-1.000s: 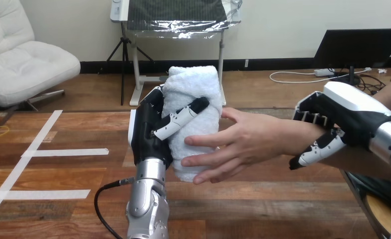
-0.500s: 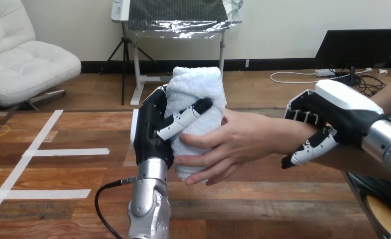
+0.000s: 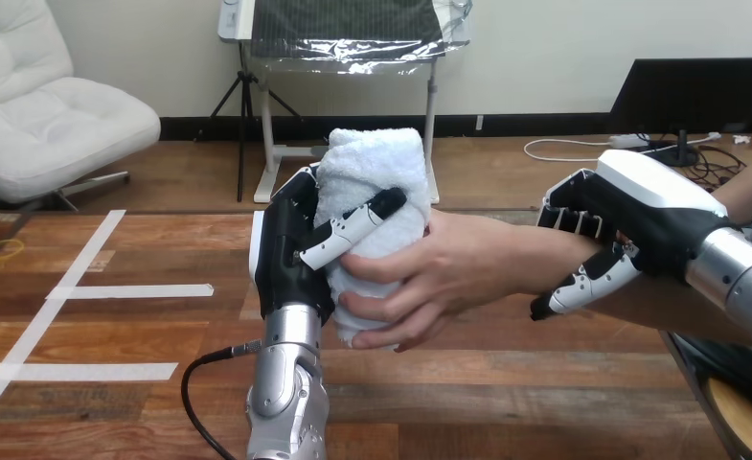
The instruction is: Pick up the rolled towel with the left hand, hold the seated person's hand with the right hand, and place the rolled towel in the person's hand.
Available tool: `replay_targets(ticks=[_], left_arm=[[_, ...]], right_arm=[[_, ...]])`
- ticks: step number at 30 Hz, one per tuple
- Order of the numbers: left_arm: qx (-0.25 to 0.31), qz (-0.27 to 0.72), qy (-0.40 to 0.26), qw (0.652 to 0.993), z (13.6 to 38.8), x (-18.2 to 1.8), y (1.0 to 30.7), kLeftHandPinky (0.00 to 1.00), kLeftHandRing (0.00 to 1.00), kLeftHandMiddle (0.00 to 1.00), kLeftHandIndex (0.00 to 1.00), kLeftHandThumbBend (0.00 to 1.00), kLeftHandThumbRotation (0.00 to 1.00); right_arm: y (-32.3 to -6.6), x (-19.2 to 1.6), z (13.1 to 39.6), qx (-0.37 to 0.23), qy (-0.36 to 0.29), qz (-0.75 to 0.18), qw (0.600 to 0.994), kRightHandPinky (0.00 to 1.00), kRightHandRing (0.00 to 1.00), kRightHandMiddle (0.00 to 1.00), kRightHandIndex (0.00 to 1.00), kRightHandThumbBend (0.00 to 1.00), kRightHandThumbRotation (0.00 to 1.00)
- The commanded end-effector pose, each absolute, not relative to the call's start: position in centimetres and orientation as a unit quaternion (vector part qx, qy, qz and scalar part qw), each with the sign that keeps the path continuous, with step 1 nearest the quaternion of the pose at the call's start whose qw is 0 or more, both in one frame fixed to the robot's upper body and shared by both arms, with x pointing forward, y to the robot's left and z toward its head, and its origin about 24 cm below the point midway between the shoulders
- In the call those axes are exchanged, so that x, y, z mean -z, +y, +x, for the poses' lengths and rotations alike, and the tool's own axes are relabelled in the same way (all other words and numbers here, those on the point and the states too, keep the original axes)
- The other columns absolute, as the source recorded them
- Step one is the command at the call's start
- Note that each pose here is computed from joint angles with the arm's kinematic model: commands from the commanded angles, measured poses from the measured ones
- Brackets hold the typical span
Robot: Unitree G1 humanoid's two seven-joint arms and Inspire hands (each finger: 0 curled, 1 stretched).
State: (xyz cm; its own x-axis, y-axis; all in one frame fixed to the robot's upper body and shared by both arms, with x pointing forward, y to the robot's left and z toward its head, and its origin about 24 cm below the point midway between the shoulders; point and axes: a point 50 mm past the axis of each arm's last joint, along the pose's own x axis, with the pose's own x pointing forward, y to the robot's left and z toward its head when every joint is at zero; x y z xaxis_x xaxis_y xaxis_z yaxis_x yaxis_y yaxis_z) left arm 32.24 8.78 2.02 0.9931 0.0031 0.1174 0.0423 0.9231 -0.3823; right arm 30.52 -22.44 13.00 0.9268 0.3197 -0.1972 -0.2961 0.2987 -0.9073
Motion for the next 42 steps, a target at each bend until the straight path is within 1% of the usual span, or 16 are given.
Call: replay_targets(ticks=[1, 18, 42], left_arm=[[0.106, -0.261, -0.143, 0.949, 33.89, -9.09, 1.29, 0.34, 0.39, 0.43, 0.43, 0.72, 0.00], [0.107, -0.261, -0.144, 0.949, 33.86, -9.07, 1.36, 0.34, 0.39, 0.42, 0.42, 0.72, 0.00], [0.104, -0.270, -0.143, 0.946, 33.88, -8.90, 1.74, 0.33, 0.38, 0.42, 0.43, 0.70, 0.00]], right_arm=[[-21.08, -13.31, 31.29, -0.195, -0.022, -0.543, 0.816, 0.32, 0.38, 0.43, 0.44, 0.87, 0.15], [-20.56, -13.33, 31.41, -0.201, -0.027, -0.544, 0.815, 0.32, 0.38, 0.44, 0.44, 0.87, 0.16], [-20.96, -13.04, 31.18, -0.206, -0.011, -0.545, 0.813, 0.31, 0.38, 0.44, 0.44, 0.88, 0.16]])
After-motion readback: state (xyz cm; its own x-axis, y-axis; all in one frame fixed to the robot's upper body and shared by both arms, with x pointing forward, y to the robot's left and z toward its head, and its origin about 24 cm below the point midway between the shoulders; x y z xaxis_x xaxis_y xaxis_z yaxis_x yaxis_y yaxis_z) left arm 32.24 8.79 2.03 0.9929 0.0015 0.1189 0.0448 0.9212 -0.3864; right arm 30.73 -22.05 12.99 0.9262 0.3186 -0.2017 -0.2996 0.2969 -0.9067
